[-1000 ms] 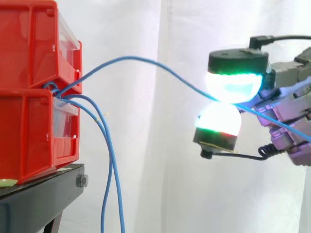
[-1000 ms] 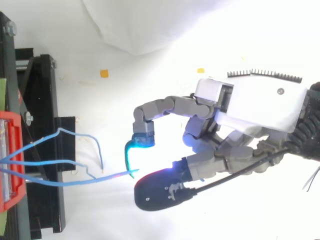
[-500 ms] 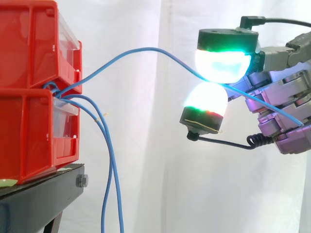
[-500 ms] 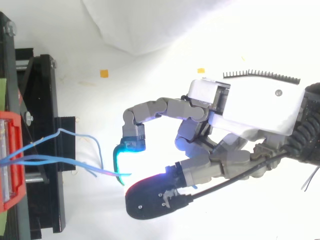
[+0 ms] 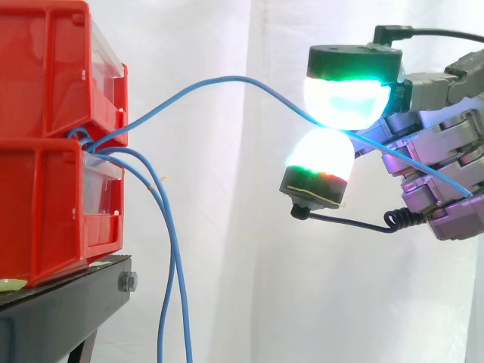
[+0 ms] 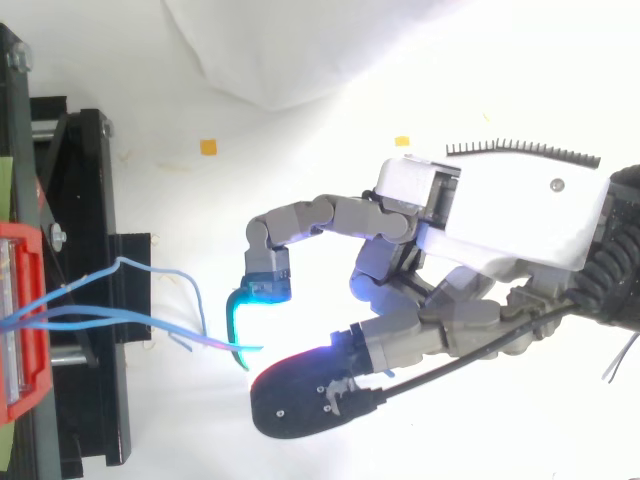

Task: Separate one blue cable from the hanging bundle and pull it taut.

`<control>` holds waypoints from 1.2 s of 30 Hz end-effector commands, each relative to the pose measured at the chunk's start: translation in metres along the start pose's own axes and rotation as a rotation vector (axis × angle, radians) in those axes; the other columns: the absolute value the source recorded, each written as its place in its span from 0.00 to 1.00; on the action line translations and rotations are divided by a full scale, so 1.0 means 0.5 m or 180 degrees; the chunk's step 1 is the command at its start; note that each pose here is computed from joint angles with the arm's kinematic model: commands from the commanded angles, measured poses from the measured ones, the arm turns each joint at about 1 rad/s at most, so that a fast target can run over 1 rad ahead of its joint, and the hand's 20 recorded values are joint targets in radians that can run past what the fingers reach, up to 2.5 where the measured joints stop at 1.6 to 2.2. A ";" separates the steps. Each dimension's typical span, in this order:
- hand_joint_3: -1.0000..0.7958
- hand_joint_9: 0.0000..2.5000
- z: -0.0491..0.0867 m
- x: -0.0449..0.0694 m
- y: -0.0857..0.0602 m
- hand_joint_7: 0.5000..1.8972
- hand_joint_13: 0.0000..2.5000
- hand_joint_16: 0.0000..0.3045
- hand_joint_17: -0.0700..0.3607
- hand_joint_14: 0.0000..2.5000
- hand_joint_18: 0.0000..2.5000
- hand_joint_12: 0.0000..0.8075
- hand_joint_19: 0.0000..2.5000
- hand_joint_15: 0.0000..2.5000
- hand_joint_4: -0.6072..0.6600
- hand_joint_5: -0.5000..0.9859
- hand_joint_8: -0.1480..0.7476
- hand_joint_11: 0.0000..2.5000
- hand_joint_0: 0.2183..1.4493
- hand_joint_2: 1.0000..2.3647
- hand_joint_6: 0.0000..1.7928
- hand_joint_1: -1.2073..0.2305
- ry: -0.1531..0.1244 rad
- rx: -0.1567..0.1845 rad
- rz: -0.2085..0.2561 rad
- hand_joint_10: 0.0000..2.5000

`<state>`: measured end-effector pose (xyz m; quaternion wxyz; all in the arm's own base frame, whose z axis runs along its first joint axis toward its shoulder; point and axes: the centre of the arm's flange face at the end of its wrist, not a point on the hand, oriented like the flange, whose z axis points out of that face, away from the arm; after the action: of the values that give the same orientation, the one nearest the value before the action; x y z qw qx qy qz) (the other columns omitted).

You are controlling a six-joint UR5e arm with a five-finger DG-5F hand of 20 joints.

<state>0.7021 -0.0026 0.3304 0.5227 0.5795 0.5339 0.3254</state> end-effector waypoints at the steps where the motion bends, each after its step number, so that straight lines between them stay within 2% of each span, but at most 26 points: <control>1: 0.41 0.76 0.000 0.001 0.000 0.67 0.54 0.16 0.42 1.00 0.66 0.11 0.44 0.52 0.48 0.42 0.09 0.61 0.45 0.02 0.29 0.37 0.0002 -0.0001 0.0000 1.00; 36: 0.41 0.76 0.000 0.001 0.000 0.66 0.54 0.16 0.42 1.00 0.66 0.10 0.45 0.53 0.48 0.43 0.08 0.59 0.45 0.02 0.29 0.37 0.0002 -0.0001 0.0000 1.00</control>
<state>0.7021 -0.0029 0.3302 0.5227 0.5797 0.5339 0.3252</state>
